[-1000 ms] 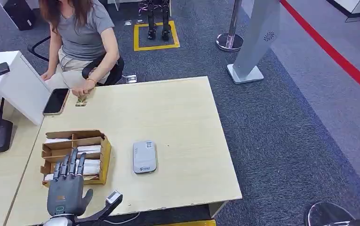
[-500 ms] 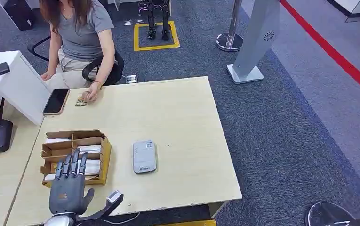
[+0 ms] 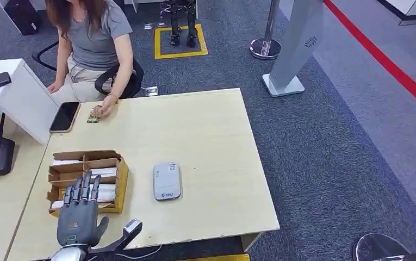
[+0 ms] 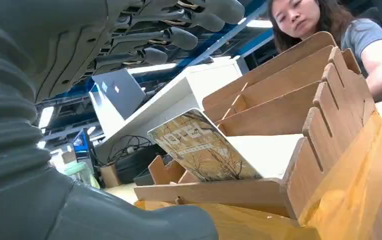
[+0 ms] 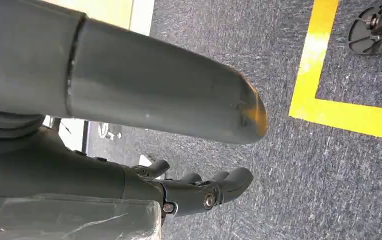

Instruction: Pass the card to the sensor for recognition and then transmit it.

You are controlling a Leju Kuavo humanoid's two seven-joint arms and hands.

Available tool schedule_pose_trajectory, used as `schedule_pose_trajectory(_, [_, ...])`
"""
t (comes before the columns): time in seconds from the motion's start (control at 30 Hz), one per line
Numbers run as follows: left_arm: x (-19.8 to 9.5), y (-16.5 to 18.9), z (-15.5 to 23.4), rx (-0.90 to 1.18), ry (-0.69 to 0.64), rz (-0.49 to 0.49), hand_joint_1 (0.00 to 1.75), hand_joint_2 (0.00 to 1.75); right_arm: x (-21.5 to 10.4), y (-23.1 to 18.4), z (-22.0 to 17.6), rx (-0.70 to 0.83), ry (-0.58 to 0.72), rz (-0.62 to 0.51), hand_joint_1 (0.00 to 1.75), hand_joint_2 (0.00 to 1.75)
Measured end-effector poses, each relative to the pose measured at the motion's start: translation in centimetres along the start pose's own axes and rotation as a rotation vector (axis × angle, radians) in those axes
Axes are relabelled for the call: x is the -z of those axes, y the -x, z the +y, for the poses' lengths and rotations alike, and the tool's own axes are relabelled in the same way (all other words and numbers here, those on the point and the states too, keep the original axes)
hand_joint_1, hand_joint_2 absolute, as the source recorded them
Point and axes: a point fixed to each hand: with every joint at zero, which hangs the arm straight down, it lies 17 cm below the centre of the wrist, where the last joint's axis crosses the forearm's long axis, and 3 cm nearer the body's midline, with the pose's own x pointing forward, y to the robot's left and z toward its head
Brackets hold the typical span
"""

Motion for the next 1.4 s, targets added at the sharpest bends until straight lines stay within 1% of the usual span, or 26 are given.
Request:
schedule_pose_trajectory(0.27, [0.1, 0.9, -0.1, 0.007, 0.008, 0.05, 0.0, 1.75, 0.0, 0.0, 0.0, 0.0, 0.001, 0.0, 0.0, 0.0])
schedule_pose_trajectory(0.97, [1.0, 1.1, 0.7, 0.007, -0.015, 0.06, 0.0, 1.75, 0.0, -0.1, -0.2, -0.007, 0.004, -0.007, 0.0, 0.0])
schedule_pose_trajectory(1.0, [1.0, 1.1, 0.8, 0.008, -0.016, 0.06, 0.23, 1.75, 0.0, -0.1, -0.2, -0.008, 0.004, -0.007, 0.0, 0.0])
schedule_pose_trajectory(1.03, [1.0, 1.1, 0.8, 0.008, -0.016, 0.06, 1.68, 1.75, 0.0, -0.1, -0.2, -0.008, 0.004, -0.007, 0.0, 0.0])
schedule_pose_trajectory(1.07, [1.0, 1.1, 0.8, 0.008, -0.017, 0.06, 1.75, 1.75, 0.0, -0.1, -0.2, -0.008, 0.004, -0.007, 0.0, 0.0])
schedule_pose_trajectory(1.4, [1.1, 1.2, 0.7, 0.012, -0.015, 0.057, 1.75, 1.75, 0.0, -0.1, -0.2, -0.008, 0.005, -0.008, 0.0, 0.0])
